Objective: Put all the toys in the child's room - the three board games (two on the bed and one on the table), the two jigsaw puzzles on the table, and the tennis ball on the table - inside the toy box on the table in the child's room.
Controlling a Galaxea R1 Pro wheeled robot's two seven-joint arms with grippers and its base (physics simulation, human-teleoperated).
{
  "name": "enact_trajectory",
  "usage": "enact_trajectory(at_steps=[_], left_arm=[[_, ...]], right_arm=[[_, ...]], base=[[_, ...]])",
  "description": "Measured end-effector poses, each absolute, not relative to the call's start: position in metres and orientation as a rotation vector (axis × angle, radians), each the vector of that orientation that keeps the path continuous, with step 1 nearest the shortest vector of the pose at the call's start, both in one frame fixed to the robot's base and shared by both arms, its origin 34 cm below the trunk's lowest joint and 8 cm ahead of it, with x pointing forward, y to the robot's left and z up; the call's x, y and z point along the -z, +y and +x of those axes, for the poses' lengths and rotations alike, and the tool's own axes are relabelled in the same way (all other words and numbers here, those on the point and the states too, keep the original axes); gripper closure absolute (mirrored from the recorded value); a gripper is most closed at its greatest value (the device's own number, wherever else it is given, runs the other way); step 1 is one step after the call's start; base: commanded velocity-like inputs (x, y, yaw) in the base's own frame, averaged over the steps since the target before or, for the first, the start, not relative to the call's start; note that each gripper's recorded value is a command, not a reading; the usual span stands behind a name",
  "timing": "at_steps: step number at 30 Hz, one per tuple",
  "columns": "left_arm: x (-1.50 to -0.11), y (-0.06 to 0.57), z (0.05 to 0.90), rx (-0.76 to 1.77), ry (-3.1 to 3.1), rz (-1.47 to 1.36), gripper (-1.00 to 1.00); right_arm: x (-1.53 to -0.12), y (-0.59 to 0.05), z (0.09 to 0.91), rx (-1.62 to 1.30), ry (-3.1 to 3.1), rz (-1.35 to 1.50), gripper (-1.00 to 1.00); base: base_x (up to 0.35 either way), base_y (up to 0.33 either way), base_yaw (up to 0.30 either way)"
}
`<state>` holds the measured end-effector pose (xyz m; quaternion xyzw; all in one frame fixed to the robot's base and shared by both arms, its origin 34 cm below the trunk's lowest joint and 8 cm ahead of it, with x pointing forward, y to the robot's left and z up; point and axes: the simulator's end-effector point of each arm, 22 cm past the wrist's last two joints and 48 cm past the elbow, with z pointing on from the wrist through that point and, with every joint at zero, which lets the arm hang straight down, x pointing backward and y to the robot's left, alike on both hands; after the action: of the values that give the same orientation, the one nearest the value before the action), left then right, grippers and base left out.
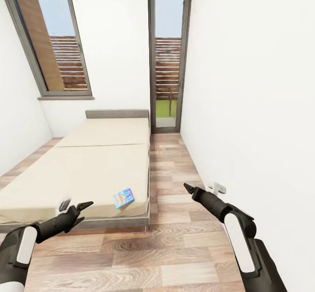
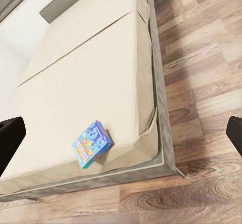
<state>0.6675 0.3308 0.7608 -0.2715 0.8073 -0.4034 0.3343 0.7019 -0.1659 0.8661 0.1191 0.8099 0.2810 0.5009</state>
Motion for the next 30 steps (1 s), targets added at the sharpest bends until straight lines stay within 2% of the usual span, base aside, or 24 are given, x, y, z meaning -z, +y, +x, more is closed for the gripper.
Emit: enact_trajectory(at_steps=[30], left_arm=[[-0.686,0.318,0.668,1.061,2.095,-0.732,-1.0]], right_arm=[[-0.811,-0.162,0.696,-0.687,1.955,0.281,-1.0]], base=[[0.0,0.0,0.0]])
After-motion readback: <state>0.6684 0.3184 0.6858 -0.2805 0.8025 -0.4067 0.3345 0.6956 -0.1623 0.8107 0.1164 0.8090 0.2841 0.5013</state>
